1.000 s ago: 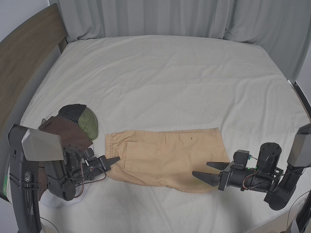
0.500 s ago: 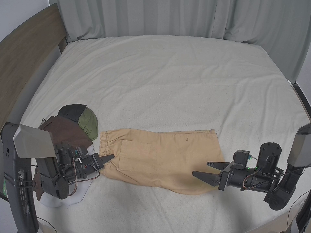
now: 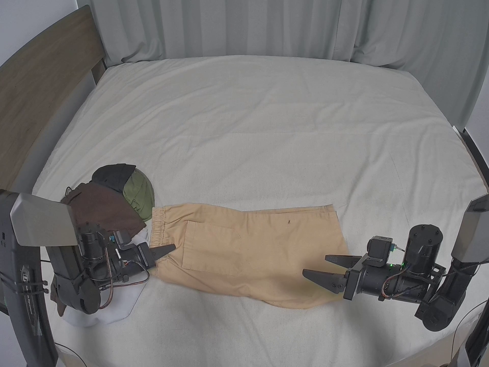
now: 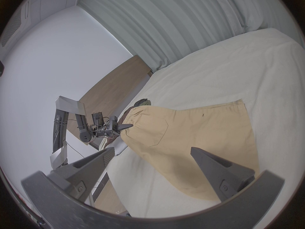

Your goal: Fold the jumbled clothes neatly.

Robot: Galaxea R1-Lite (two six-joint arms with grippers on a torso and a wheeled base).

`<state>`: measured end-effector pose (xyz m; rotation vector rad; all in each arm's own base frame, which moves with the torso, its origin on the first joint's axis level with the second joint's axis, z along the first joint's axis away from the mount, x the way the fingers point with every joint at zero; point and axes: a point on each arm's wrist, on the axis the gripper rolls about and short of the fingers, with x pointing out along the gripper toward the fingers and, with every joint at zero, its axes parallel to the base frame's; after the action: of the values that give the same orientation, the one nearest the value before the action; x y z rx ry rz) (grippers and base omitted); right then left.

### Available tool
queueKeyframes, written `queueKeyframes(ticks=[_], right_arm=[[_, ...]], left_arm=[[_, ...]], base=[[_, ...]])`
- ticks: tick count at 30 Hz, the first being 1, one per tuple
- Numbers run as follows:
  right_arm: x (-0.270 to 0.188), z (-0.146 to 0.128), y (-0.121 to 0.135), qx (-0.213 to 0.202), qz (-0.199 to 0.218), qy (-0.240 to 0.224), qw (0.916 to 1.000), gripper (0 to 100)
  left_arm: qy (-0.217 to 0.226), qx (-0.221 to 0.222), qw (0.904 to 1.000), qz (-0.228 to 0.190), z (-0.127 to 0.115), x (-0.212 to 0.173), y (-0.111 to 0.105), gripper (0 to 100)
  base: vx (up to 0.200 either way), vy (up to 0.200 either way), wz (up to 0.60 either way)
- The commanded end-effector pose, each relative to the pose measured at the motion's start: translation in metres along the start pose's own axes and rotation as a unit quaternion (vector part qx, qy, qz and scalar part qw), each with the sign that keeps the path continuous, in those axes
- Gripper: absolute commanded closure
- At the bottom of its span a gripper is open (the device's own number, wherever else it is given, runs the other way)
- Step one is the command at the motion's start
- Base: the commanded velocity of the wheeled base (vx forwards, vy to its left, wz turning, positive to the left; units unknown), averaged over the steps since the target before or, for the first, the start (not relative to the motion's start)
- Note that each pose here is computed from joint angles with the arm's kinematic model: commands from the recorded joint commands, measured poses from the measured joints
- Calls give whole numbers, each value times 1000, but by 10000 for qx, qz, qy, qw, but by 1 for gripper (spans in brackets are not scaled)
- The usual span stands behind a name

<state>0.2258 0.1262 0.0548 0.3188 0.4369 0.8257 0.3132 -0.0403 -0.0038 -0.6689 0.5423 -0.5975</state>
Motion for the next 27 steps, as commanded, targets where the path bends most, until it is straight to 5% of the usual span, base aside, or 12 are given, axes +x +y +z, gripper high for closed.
queueKeyframes(ticks=[1, 27], right_arm=[[0, 0, 0, -2, 7, 3, 10000, 0], [-2, -2, 0, 9, 0, 45, 10000, 0]], left_arm=[[69, 80, 9999, -9, -1, -8, 2, 100], [16, 478, 9988, -44, 8, -31, 16, 100]], base=[[0, 0, 0], [0, 0, 0]])
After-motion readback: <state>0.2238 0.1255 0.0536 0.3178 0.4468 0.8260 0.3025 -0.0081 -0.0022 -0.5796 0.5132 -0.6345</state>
